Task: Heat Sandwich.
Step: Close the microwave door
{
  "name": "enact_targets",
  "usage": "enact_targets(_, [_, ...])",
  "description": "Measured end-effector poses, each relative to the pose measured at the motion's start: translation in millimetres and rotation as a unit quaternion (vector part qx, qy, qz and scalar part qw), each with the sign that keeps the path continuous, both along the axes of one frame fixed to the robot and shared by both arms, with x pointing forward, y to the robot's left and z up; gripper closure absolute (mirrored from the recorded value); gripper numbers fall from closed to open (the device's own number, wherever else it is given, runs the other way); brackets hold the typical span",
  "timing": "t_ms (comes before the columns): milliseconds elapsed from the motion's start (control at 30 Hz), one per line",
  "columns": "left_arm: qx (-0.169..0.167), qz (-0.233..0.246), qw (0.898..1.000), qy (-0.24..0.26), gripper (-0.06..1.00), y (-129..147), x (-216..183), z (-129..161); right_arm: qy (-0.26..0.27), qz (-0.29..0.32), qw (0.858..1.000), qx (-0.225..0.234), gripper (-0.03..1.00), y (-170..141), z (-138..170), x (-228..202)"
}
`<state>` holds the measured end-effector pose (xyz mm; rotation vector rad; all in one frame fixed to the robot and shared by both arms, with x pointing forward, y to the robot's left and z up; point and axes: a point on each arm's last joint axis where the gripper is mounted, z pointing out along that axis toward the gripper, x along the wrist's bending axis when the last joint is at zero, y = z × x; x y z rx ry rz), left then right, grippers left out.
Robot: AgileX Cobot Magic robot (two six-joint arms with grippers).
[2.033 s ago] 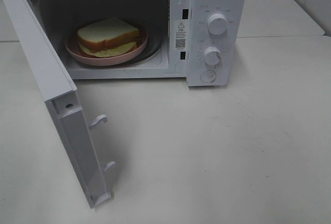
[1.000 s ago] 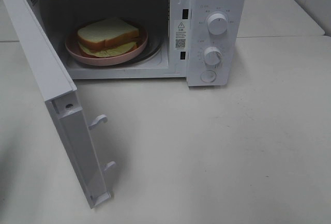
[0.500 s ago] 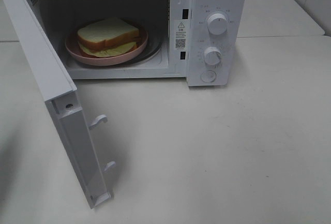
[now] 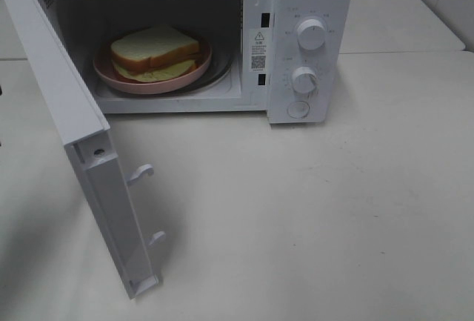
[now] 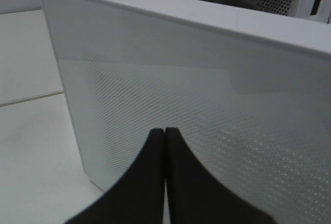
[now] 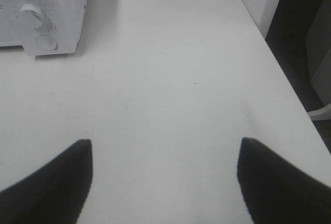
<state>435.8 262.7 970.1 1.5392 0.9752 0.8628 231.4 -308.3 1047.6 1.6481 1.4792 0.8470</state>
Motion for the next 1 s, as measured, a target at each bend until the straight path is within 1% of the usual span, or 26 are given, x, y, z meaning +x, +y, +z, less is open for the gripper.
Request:
enact_targets(33, [-0.005, -0.008, 1.000, 0.005, 0.94, -2, 3, -5, 0.000, 0.000, 1.000, 0.000, 0.21, 0, 0, 0])
enact_targets(133, [-0.007, -0.015, 1.000, 0.010, 0.94, -4, 7, -8, 0.000, 0.000, 1.000, 0.000, 0.21, 0, 0, 0])
enact_targets(233, [-0.006, -0.048, 0.999, 0.008, 0.94, -18, 16, -7, 0.000, 0.000, 1.000, 0.000, 0.21, 0, 0, 0])
enact_targets(300, [-0.005, -0.053, 0.999, 0.010, 0.94, -22, 18, -8, 0.000, 0.000, 1.000, 0.000, 0.21, 0, 0, 0])
enact_targets(400, [-0.003, -0.066, 0.998, 0.015, 0.94, -39, 25, -14, 0.000, 0.000, 1.000, 0.000, 0.21, 0, 0, 0])
enact_targets(433, [-0.003, -0.066, 0.998, 0.015, 0.94, -39, 25, -14, 0.000, 0.000, 1.000, 0.000, 0.21, 0, 0, 0])
enact_targets(467, [-0.003, -0.069, 0.997, 0.021, 0.94, -47, 27, -18, 0.000, 0.000, 1.000, 0.000, 0.21, 0, 0, 0])
enact_targets(600, [-0.006, -0.064, 0.998, 0.028, 0.94, -61, 30, -23, 0.000, 0.000, 1.000, 0.000, 0.21, 0, 0, 0])
enact_targets(633, [-0.005, -0.063, 0.998, 0.028, 0.94, -70, 32, -25, 0.000, 0.000, 1.000, 0.000, 0.21, 0, 0, 0])
enact_targets(700, [-0.005, -0.059, 0.998, 0.025, 0.94, -80, 36, -25, 0.000, 0.000, 1.000, 0.000, 0.21, 0, 0, 0])
enact_targets(733, [-0.005, -0.059, 0.998, 0.025, 0.94, -80, 36, -25, 0.000, 0.000, 1.000, 0.000, 0.21, 0, 0, 0])
enact_targets(767, [-0.004, -0.051, 0.998, 0.023, 0.94, -90, 39, -26, 0.000, 0.000, 1.000, 0.000, 0.21, 0, 0, 0])
enact_targets(833, [-0.003, -0.042, 0.999, 0.020, 0.94, -101, 42, -26, 0.000, 0.000, 1.000, 0.000, 0.21, 0, 0, 0])
enact_targets(867, [-0.003, -0.042, 0.999, 0.020, 0.94, -101, 42, -26, 0.000, 0.000, 1.000, 0.000, 0.21, 0, 0, 0])
enact_targets(900, [-0.001, -0.026, 1.000, 0.017, 0.94, -110, 47, -27, 0.000, 0.000, 1.000, 0.000, 0.21, 0, 0, 0])
enact_targets(1000, [-0.002, -0.013, 1.000, 0.011, 0.94, -124, 53, -26, 0.000, 0.000, 1.000, 0.000, 0.21, 0, 0, 0])
